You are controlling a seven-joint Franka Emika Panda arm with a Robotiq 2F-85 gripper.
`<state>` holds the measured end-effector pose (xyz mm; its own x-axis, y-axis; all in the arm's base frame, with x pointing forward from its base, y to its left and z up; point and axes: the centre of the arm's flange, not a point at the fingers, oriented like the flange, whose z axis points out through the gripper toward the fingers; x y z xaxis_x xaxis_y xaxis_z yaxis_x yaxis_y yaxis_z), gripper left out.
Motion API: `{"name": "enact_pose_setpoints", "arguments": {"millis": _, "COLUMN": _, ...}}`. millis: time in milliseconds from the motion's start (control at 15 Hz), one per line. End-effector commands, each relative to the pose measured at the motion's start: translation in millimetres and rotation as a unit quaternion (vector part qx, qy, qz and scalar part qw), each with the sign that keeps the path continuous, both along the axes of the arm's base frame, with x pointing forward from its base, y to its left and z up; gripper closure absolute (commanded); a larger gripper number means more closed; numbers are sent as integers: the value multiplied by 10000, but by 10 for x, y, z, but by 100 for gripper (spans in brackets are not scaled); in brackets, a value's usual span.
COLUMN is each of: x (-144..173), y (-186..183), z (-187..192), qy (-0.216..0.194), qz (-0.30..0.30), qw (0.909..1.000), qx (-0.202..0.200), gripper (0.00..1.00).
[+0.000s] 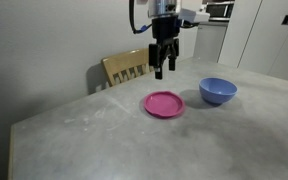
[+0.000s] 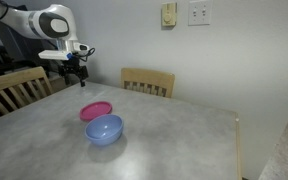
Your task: Take the plate and put it on the bowl
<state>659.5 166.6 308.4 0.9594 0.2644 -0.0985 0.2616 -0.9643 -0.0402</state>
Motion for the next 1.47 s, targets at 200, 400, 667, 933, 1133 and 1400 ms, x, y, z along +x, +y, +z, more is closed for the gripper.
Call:
{"name": "enact_pose_setpoints", "arguments": {"millis": 200, "x": 216, "y": 302, "z": -645, "qy": 81, "qz": -285, "qw": 9954, "qx": -909, "gripper": 0}}
{"name": "enact_pose_setpoints", "arguments": {"millis": 400, "x": 77, "y": 320, "z": -688, "qy": 109, "qz": -272, "qw": 9962, "qx": -816, "gripper": 0}}
{"name": "enact_pose_setpoints", "arguments": {"millis": 667, "x": 150, "y": 334, "z": -763, "qy": 74, "qz": -231, "qw": 9971, "qx": -716, "gripper": 0}}
{"name": "enact_pose_setpoints", "arguments": {"millis": 933, "x": 183, "y": 408, "z": -1036, "qy": 132, "qz": -2, "qw": 9980, "qx": -624, "gripper": 0}}
{"name": "enact_pose_setpoints", "arguments": {"millis": 1133, "x": 138, "y": 398, "z": -1285, "qy": -26, "qz": 700, "qw": 9955, "qx": -645, "gripper": 0}}
{"name": "enact_pose_setpoints", "arguments": {"millis": 1400, "x": 136, "y": 438, "z": -1454, "qy": -273, "qz": 1391, "qw": 9886, "qx": -509, "gripper": 0}}
